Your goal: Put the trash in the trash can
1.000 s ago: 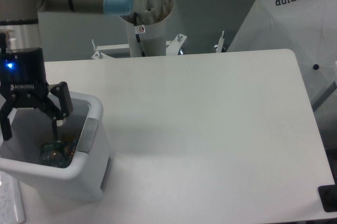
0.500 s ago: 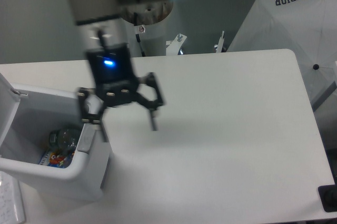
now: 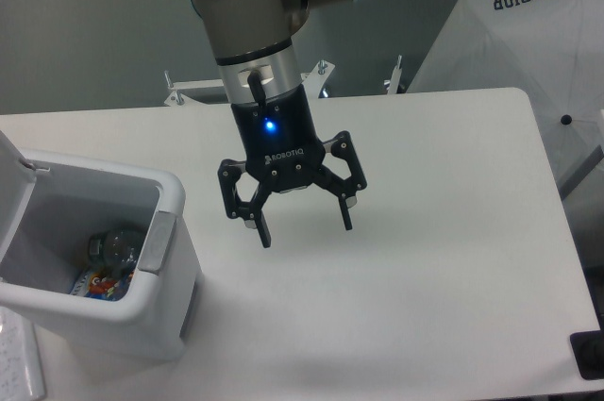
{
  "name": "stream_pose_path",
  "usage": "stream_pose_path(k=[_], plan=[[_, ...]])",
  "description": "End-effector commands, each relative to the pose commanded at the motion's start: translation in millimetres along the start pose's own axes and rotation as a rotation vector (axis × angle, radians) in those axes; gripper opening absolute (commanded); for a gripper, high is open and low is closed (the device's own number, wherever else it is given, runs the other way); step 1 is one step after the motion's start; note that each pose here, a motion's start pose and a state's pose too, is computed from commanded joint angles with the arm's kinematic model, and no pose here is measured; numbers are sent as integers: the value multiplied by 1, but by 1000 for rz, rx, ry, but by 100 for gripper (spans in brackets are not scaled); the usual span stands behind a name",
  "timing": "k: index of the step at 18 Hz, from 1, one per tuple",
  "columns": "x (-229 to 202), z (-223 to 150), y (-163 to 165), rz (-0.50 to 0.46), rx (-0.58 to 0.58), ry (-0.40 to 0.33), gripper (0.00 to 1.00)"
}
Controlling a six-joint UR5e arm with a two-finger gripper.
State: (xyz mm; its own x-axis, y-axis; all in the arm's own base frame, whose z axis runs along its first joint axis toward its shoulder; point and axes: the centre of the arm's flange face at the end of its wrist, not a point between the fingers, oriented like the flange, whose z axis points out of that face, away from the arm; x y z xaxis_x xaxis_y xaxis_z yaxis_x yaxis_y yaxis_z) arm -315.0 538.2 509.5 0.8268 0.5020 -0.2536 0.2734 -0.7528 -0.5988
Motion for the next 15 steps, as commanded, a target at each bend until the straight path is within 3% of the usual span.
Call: stream_pose_path(k=[15], plan=[[-3, 0, 0, -4, -1, -6, 100]])
